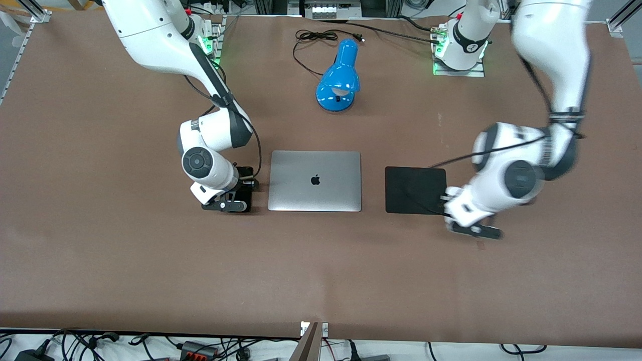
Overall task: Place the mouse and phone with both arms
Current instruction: 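Carry the phone toward the laptop while the left gripper carries the mouse, then lower the phone beside the laptop while the left gripper sets the mouse on the pad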
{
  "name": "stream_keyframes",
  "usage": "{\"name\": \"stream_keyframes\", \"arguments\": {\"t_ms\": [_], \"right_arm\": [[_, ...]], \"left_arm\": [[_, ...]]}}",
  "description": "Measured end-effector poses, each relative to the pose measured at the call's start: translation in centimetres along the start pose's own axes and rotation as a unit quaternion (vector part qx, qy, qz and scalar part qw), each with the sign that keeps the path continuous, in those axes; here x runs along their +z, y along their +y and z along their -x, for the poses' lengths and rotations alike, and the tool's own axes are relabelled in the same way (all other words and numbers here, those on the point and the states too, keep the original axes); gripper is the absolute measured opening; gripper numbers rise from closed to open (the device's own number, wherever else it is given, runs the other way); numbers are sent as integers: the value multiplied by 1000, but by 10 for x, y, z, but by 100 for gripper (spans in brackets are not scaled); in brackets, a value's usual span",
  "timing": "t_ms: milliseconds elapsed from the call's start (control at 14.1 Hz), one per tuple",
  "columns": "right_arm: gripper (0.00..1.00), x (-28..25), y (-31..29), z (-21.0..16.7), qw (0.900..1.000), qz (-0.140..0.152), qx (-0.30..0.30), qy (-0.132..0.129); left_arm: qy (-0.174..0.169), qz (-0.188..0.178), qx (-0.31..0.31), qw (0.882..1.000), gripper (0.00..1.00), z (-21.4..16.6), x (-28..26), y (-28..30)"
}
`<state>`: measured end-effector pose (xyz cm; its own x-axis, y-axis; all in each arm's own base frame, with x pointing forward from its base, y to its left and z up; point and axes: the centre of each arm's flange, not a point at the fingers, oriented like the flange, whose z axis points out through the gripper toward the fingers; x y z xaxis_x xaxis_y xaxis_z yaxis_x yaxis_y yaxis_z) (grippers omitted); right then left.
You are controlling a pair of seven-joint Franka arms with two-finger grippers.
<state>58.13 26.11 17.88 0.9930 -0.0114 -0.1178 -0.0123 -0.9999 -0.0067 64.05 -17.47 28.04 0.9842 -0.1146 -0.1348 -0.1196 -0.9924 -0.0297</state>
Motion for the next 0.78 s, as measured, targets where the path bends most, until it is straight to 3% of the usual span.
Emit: {"name": "stream_keyframes", "arguments": {"t_ms": [142,496,780], "right_arm": [[80,2,-2,2,1000,1,-4,-3],[80,11,9,1,1000,8,-5,-19],[80,11,11,1,999,7,26,-23]], "left_arm": [[-15,-6,-9,1000,63,14,24,26],[40,5,-40,998,63,42,84,32],[56,10,-44,997,63,63,106,45]]}}
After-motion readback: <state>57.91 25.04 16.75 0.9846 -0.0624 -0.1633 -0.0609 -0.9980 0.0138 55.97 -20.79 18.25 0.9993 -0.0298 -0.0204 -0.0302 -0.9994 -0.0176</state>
